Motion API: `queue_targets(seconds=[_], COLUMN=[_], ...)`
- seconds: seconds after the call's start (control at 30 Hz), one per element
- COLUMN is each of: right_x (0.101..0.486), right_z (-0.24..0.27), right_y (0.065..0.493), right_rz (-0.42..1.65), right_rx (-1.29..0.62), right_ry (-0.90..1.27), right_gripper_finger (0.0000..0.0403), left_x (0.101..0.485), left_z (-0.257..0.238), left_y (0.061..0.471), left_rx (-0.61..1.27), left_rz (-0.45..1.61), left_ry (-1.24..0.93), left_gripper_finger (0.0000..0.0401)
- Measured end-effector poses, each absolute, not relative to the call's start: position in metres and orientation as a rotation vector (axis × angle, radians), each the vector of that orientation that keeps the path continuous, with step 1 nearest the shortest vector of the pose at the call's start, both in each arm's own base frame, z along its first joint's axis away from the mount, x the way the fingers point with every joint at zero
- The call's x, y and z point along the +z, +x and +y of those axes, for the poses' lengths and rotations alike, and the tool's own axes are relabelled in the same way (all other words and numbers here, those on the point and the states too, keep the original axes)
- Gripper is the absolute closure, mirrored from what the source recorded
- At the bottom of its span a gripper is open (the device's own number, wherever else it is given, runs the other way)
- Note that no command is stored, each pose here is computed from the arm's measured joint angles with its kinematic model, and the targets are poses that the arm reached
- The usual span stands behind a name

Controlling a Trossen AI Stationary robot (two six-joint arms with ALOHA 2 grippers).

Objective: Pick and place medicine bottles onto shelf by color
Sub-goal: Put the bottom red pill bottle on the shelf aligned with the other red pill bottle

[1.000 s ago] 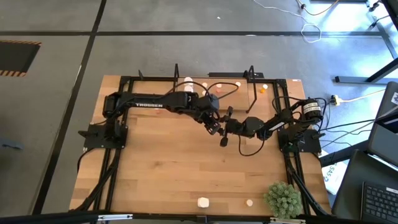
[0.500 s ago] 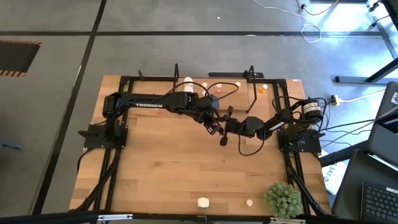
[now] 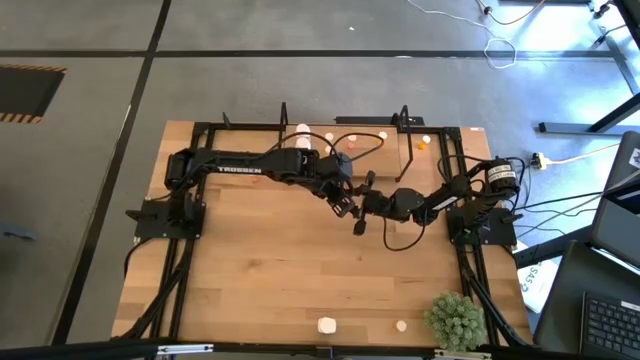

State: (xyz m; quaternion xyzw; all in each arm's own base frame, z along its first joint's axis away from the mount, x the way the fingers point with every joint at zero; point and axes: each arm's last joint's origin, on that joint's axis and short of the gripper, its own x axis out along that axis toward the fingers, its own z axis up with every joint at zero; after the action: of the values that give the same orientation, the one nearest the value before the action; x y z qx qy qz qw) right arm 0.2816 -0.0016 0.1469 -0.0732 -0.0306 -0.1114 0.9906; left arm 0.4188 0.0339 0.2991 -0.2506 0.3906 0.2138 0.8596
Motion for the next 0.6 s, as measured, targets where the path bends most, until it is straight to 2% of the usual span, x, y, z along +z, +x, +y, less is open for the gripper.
queue_targets(seconds=[0.23, 0.6], right_x=[0.147, 0.137], right_z=[-0.002, 0.003], right_y=[0.282, 0.268], right_rz=[-0.057, 0.000], right_rx=[-0.230, -0.211], right_ry=[-0.152, -0.157], right_gripper_finger=[0.0215, 0.0214], left_x=[0.298, 0.297], left_z=[0.034, 0.037], left_y=[0.416, 0.411], left_rx=[0.466, 0.479], left_rz=[0.845, 0.893], left_ry=[-0.514, -0.484], left_gripper_finger=[0.0300, 0.0300])
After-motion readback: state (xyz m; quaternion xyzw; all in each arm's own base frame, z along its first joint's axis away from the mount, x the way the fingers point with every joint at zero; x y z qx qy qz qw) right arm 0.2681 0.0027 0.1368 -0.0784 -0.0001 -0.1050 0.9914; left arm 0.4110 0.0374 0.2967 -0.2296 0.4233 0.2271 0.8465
